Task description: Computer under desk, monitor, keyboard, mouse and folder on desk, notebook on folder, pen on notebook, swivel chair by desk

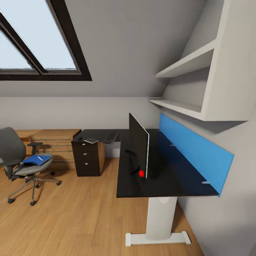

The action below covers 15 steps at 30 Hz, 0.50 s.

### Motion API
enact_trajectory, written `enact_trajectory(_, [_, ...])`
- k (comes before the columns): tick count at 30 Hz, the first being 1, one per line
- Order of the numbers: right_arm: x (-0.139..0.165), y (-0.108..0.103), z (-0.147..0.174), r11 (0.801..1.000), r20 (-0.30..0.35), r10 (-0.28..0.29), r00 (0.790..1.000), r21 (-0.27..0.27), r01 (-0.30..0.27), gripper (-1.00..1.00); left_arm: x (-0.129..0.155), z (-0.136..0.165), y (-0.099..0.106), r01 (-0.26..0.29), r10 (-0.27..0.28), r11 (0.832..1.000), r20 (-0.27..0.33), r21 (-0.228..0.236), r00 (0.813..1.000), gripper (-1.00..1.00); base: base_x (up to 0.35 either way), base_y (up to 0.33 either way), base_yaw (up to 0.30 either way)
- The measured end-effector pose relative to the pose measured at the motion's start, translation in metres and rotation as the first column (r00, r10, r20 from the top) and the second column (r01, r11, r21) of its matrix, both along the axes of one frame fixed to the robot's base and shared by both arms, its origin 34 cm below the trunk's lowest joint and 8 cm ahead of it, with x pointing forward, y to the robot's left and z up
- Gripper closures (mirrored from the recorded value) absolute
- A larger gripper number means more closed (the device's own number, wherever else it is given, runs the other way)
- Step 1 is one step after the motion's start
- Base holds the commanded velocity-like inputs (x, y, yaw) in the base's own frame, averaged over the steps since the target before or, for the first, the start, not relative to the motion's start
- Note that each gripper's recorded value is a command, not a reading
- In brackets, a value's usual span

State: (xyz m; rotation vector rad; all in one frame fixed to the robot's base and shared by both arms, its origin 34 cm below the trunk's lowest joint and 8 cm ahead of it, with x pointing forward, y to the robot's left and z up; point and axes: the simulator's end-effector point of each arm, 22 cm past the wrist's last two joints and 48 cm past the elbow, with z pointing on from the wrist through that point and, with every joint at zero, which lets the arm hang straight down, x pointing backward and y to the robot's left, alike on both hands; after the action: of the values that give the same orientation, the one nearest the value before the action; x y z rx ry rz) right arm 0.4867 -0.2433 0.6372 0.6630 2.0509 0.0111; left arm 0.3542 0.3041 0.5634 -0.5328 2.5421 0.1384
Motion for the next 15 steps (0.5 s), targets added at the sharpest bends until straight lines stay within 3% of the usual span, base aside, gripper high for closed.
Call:
enact_trajectory(9, [0.011, -0.023, 0.028, 0.999, 0.069, -0.022, 0.997, -0.040, 0.025, -1.00, -0.001, 0.013, 0.000, 0.000, 0.000, 1.000, 0.000, 0.000, 1.000, -1.00, 0.000, 0.000, 0.000])
enact_trajectory(15, [0.021, -0.023, 0.048, 0.999, 0.115, -0.024, 0.993, -0.044, 0.029, -1.00, -0.002, 0.021, 0.001, 0.000, 0.000, 1.000, -0.001, 0.001, 1.000, -1.00, 0.000, 0.000, 0.000])
